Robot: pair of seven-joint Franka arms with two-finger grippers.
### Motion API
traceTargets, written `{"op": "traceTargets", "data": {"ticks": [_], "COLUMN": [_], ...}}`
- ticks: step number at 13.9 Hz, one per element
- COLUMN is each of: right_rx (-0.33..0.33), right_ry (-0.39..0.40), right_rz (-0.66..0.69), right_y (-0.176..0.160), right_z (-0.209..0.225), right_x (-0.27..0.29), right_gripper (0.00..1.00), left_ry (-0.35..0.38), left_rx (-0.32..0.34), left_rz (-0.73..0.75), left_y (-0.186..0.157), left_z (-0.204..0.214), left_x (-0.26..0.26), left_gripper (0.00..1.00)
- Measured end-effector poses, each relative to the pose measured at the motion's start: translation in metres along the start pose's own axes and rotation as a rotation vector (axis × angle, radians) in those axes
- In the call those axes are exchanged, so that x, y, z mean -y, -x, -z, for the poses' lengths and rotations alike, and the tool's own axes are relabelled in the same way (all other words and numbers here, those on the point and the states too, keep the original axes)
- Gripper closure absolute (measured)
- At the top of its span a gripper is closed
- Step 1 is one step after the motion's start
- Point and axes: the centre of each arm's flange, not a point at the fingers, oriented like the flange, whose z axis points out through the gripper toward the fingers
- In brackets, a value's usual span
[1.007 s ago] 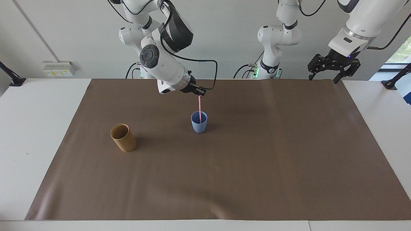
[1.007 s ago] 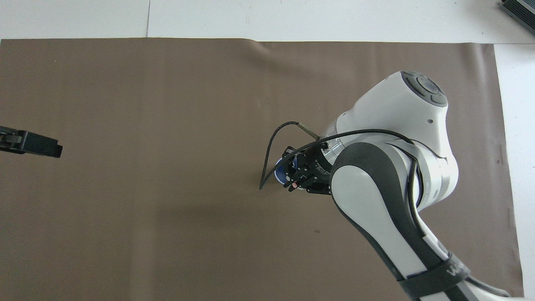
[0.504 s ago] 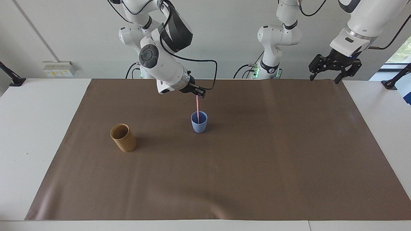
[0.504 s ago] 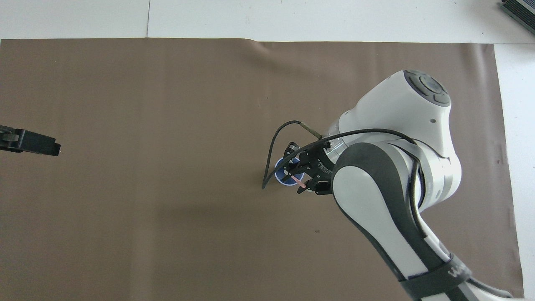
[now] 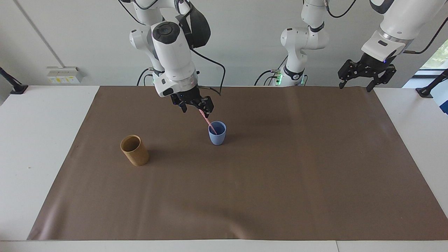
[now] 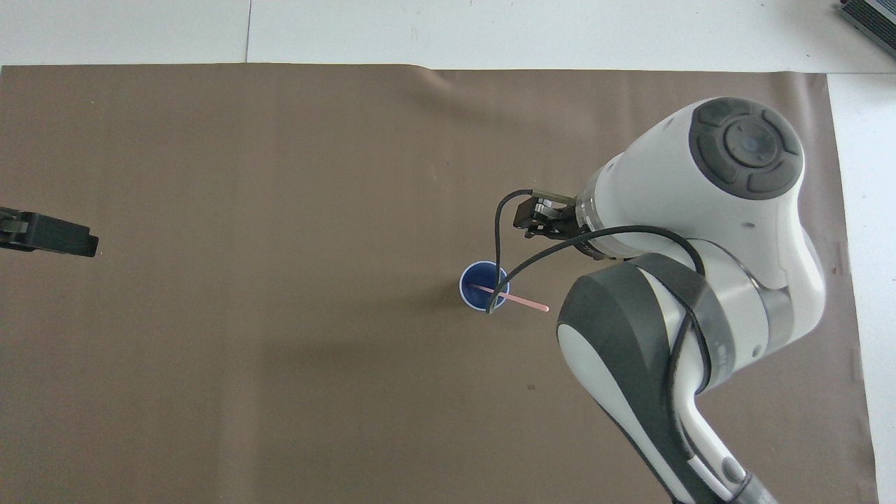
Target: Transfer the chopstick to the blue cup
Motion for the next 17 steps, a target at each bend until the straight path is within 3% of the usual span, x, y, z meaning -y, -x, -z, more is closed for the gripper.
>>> {"op": "traceTargets", "data": {"ticks": [3, 7, 12, 17], "right_rx": [-0.082, -0.139, -0.107, -0.121], "right_ry": [0.050, 0.042, 0.066, 0.058], "right_rz": [0.142, 0.175, 0.143, 0.040], "right_y": [-0.005, -0.029, -0.015, -0.013], "right_z": [0.022, 0.065, 0.114, 0.163], "right_x": [-0.013, -0.075, -0.106, -0.162], "right_gripper": [0.00, 0.00, 0.00, 0.00], "left_ry": [0.000, 0.000, -0.020, -0.023], "left_rx": [0.000, 0.000, 0.021, 0.019], "left_rz": [0.008, -0.045, -0.048, -0.011], "left_y": [0.001, 0.003, 0.007, 0.008], "left_z": [0.000, 0.000, 0.001, 0.003], "left_x": [0.008, 0.020, 0.020, 0.019], "left_gripper": [0.00, 0.00, 0.00, 0.00]}}
